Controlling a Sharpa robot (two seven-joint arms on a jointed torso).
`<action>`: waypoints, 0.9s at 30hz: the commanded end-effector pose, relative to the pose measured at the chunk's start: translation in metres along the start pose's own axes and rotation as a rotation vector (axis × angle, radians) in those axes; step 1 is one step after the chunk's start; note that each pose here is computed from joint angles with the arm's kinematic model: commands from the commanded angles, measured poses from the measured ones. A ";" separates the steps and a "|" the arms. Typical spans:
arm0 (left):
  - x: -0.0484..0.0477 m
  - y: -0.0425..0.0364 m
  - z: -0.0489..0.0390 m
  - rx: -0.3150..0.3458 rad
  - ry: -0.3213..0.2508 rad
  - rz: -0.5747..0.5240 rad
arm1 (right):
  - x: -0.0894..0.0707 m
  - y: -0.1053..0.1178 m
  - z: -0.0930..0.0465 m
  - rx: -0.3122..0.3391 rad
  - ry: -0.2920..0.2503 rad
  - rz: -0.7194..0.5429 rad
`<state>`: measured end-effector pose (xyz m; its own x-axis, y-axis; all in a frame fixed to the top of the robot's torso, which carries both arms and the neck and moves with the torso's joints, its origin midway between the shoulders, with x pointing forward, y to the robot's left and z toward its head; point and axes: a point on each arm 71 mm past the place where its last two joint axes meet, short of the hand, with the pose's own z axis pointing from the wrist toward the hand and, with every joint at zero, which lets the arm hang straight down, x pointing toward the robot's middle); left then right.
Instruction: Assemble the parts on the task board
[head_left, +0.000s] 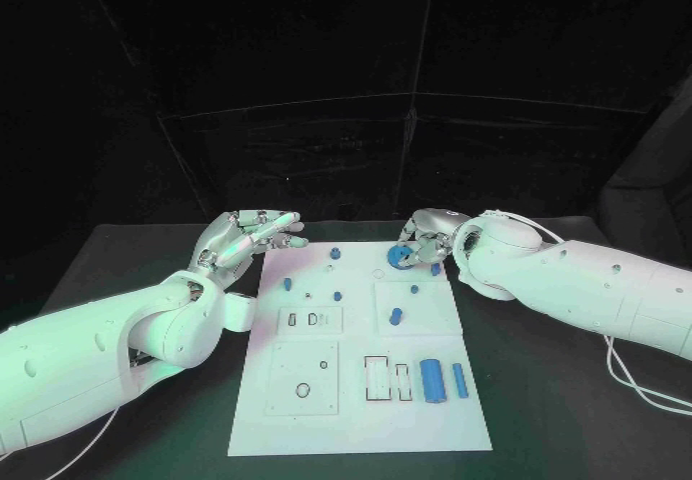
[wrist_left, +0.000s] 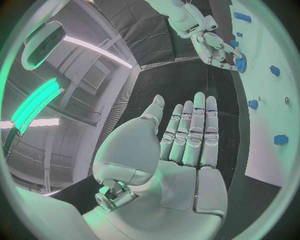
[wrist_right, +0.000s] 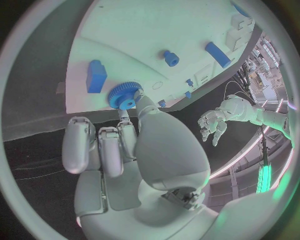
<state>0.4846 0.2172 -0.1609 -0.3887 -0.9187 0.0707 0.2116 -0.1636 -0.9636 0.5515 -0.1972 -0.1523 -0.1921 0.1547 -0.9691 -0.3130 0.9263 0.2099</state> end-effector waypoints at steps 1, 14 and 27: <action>0.0011 -0.0007 0.0005 0.005 0.013 -0.008 | 0.002 -0.001 0.000 0.009 0.010 -0.043; 0.0010 -0.0008 0.0004 0.004 0.013 -0.008 | -0.003 0.014 -0.004 -0.053 -0.091 -0.028; 0.0022 -0.0011 -0.0001 0.003 0.020 -0.012 | -0.006 0.068 -0.015 -0.165 -0.184 -0.006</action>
<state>0.4841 0.2169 -0.1609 -0.3921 -0.9171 0.0723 0.2085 -0.1651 -0.9640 0.5188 -0.1441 -0.1367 -0.0847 0.2092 -0.9742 -0.4580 0.8601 0.2246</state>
